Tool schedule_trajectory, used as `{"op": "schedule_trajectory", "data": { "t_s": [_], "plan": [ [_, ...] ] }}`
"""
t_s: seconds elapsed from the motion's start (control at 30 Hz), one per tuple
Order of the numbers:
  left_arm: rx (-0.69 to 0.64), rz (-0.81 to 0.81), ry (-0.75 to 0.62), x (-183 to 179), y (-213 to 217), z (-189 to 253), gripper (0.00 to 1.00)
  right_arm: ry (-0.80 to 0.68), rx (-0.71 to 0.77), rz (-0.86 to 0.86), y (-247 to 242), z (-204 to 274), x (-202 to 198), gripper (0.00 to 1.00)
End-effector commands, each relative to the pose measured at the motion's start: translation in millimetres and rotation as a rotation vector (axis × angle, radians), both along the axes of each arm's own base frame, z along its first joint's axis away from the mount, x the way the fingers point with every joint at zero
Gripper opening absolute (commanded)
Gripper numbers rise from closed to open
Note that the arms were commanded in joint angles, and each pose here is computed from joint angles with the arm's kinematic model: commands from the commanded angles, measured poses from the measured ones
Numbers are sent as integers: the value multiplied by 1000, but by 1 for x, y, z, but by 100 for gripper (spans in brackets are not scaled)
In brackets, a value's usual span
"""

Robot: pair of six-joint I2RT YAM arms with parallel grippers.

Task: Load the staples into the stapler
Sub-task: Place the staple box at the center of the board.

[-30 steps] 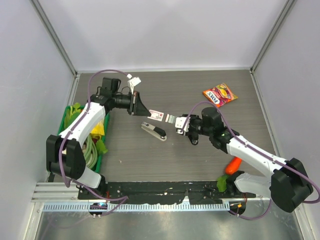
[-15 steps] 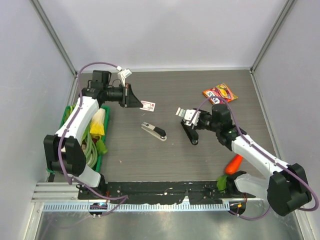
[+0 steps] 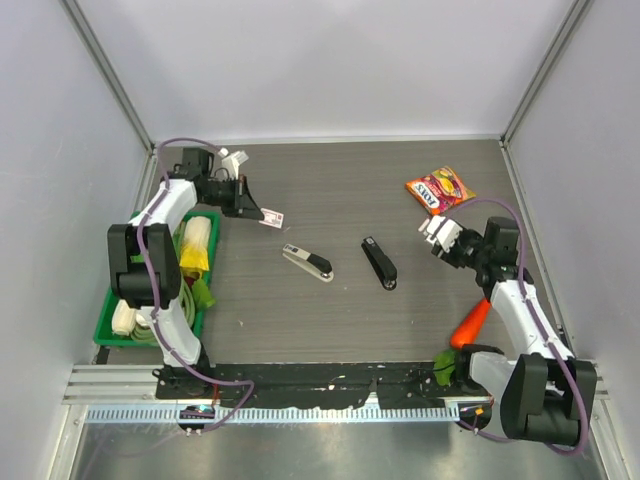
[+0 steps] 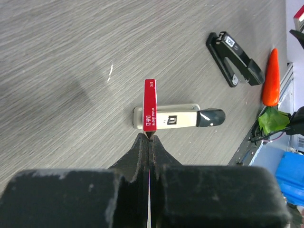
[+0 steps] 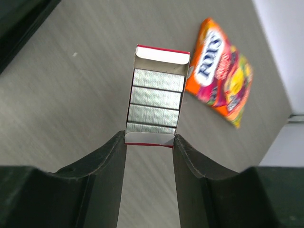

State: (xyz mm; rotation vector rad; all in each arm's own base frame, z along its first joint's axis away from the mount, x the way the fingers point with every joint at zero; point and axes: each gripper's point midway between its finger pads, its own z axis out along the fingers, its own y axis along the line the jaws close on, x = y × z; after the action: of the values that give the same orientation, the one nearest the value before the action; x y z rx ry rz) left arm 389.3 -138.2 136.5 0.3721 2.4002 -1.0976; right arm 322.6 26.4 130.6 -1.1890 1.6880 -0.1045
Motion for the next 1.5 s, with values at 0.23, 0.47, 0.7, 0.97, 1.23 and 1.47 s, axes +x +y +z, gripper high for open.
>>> {"op": "schedule_trajectory", "data": {
  "t_s": [0.23, 0.47, 0.7, 0.97, 1.23, 1.47],
  "plan": [
    [-12, 0, -34, 13, 1, 0, 5, 218, -111, 197, 1, -62, -47, 46],
    [-11, -8, -45, 4, 1, 4, 44, 303, -142, 213, -3, -84, -56, 62],
    [-14, -7, -81, -3, 1, 22, 86, 254, -168, 188, -7, -77, -59, 91],
    [-15, 2, -156, -13, 1, 56, 100, 213, -136, 139, -7, -83, -55, 91],
    [9, 19, -173, -37, 5, 86, 100, 142, -134, 4, -22, -91, -36, 91],
    [90, 51, -250, -71, 17, 116, 100, -42, -155, -226, -56, -71, -3, 91]
  ]
}}
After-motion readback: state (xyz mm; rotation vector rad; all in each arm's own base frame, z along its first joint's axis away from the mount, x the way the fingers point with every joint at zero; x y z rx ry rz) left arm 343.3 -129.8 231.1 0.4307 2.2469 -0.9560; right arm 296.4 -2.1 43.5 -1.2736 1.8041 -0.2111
